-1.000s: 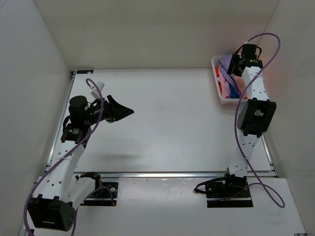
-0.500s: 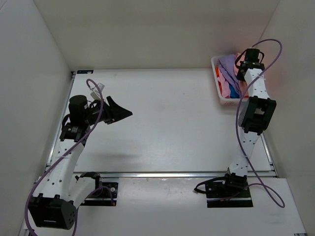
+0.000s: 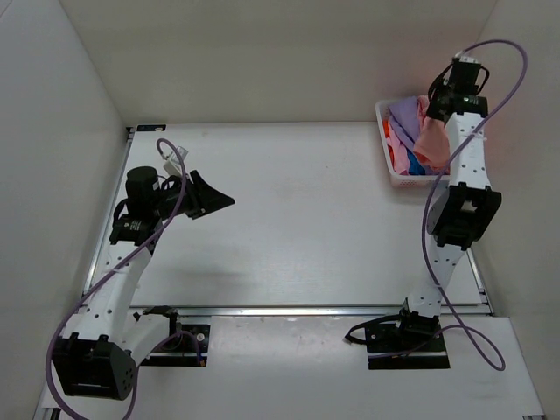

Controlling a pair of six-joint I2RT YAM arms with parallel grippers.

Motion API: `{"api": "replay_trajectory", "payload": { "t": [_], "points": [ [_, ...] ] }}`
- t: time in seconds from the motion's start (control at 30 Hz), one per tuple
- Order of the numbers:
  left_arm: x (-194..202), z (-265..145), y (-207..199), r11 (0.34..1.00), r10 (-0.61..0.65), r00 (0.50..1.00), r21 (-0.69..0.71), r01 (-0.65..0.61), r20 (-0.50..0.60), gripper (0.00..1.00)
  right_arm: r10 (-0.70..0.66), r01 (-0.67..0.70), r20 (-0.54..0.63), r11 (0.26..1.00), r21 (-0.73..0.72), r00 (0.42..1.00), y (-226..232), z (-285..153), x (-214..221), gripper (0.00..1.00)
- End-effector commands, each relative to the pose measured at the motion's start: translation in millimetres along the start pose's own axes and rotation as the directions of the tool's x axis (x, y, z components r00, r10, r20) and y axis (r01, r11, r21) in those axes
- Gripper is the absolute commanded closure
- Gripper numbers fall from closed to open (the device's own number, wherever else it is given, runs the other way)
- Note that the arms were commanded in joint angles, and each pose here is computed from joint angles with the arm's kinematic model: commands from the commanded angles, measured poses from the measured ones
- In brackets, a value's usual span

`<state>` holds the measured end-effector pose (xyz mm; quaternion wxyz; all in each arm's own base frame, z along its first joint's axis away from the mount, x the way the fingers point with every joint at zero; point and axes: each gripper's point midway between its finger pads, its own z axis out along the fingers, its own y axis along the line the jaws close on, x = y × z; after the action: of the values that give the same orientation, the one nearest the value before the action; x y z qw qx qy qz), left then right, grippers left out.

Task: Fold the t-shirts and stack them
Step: Grab crumpled tshirt from bin with the right arm, then move the tshirt to the center of the board

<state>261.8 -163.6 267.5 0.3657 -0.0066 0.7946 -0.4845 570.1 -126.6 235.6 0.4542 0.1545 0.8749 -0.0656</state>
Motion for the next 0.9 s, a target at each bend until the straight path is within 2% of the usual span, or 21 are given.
{"api": "replay_trajectory", "payload": {
  "t": [0.0, 0.1, 0.2, 0.33, 0.4, 0.5, 0.53, 0.57, 0.6, 0.63, 0.67, 0.7, 0.77, 0.87],
  "points": [
    [-11.0, 4.0, -17.8, 0.997, 0.057, 0.998, 0.052, -0.058, 0.012, 0.51, 0.086, 0.042, 0.417, 0.957, -0.287, 0.905, 53.2, -162.2, -140.0, 1.0],
    [-13.0, 9.7, -19.7, 0.996, 0.062, 0.998, 0.062, -0.063, 0.015, 0.52, 0.114, 0.164, 0.548, 0.887, -0.432, 0.829, 96.8, -259.1, -165.6, 1.0],
    [-16.0, 10.0, -18.0, 0.997, 0.045, 0.998, 0.058, -0.047, 0.037, 0.53, 0.105, 0.227, 0.557, 0.839, -0.494, 0.824, 130.3, -303.8, -149.7, 1.0],
    [-25.4, 6.2, -17.6, 0.999, 0.017, 0.997, 0.036, -0.02, 0.076, 0.58, 0.068, 0.263, 0.447, 0.726, -0.635, 0.892, 196.8, -316.2, -94.1, 1.0],
    [-37.0, 2.0, -16.8, 1.0, -0.006, 0.993, 0.025, 0.003, 0.119, 0.6, 0.005, 0.29, 0.381, 0.641, -0.711, 0.924, 246.0, -320.9, -52.1, 1.0],
    [-48.9, -0.4, -21.8, 0.999, -0.035, 0.988, 0.021, 0.032, 0.149, 0.63, -0.115, 0.271, 0.25, 0.565, -0.779, 0.961, 300.1, -307.2, 11.9, 1.0],
    [-46.2, 0.8, -19.4, 0.999, -0.042, 0.99, 0.01, 0.041, 0.138, 0.64, -0.156, 0.236, 0.178, 0.573, -0.785, 0.972, 309.9, -294.2, 33.9, 1.0],
    [-47.6, -1.2, -18.7, 0.999, -0.032, 0.989, -0.008, 0.033, 0.146, 0.64, -0.179, 0.199, 0.114, 0.583, -0.788, 0.977, 313.5, -291.3, 48.7, 0.97],
    [-45.2, -2.8, -11.5, 0.997, -0.053, 0.987, -0.047, 0.06, 0.151, 0.63, -0.202, 0.179, 0.069, 0.597, -0.782, 0.977, 317.3, -275.3, 58.0, 0.76],
    [-44.2, -5.0, -5.1, 0.995, -0.055, 0.986, -0.073, 0.067, 0.157, 0.61, -0.241, 0.168, 0.019, 0.618, -0.768, 0.97, 313.6, -266.7, 71.8, 0.64],
    [-44.6, -8.9, -3.9, 0.994, -0.047, 0.984, -0.089, 0.064, 0.175, 0.59, -0.269, 0.149, -0.042, 0.65, -0.746, 0.962, 311.9, -254.8, 84.2, 0.47],
    [-43.5, -12.6, 1.1, 0.991, -0.042, 0.982, -0.119, 0.065, 0.184, 0.56, -0.27, 0.137, -0.069, 0.672, -0.728, 0.96, 305.9, -241.0, 83.4, 0.37],
    [-35.2, -12.7, 10.1, 0.984, -0.05, 0.985, -0.158, 0.077, 0.168, 0.55, -0.303, 0.136, -0.123, 0.708, -0.693, 0.945, 292.5, -225.3, 95.8, 0.3],
    [-18.7, -3.7, 17.5, 0.978, -0.058, 0.994, -0.194, 0.075, 0.093, 0.57, -0.276, 0.102, -0.167, 0.747, -0.657, 0.947, 272.0, -209.3, 99.9, 0.3]
  ]
}}
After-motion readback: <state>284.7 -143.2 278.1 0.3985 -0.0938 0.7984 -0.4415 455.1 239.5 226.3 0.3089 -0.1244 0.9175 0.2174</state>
